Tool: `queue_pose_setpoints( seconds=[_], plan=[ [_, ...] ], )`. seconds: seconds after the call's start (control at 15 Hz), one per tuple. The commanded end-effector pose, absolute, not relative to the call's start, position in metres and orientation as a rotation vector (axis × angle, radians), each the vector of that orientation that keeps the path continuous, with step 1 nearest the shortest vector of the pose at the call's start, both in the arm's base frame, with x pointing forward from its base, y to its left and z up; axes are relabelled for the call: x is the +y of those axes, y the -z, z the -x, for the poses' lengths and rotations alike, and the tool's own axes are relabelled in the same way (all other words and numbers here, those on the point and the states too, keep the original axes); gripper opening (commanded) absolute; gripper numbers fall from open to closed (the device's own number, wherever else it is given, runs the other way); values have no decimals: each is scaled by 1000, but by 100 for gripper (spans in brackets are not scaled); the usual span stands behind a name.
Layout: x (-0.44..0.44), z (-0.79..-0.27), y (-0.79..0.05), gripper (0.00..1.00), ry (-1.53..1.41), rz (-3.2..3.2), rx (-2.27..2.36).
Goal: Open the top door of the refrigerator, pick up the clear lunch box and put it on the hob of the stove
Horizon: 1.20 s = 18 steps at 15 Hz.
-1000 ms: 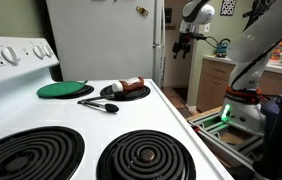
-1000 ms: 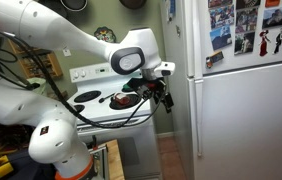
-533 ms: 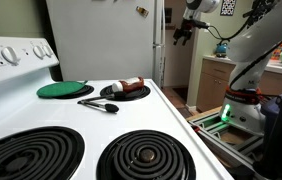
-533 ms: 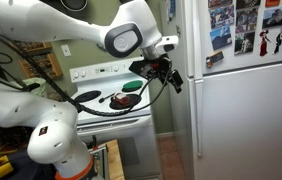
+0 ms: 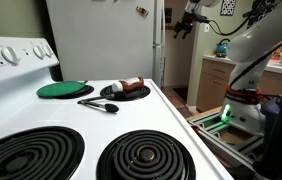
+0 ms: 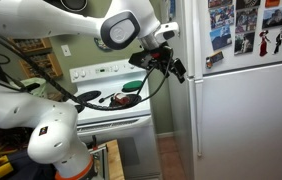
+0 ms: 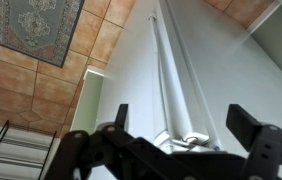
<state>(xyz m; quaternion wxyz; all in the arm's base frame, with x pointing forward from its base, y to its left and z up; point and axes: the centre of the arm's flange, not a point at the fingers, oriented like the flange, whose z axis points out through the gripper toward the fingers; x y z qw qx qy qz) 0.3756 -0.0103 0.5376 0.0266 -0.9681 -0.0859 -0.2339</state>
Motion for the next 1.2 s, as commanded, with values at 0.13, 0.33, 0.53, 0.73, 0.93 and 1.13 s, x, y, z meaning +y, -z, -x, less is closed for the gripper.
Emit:
queue_pose_setpoints(
  seconds=[0.13, 0.33, 0.53, 0.73, 0.93, 1.13],
  plan=[
    [-6, -380, -544, 100, 781, 2965, -245],
    [5, -390, -557, 100, 859, 2947, -262],
    [13, -400, -567, 100, 943, 2940, -265],
    [19, -412, -571, 100, 1032, 2934, -245],
    [23, -423, -568, 100, 1103, 2927, -208],
    [14, -431, -564, 100, 1114, 2938, -147]
  ],
)
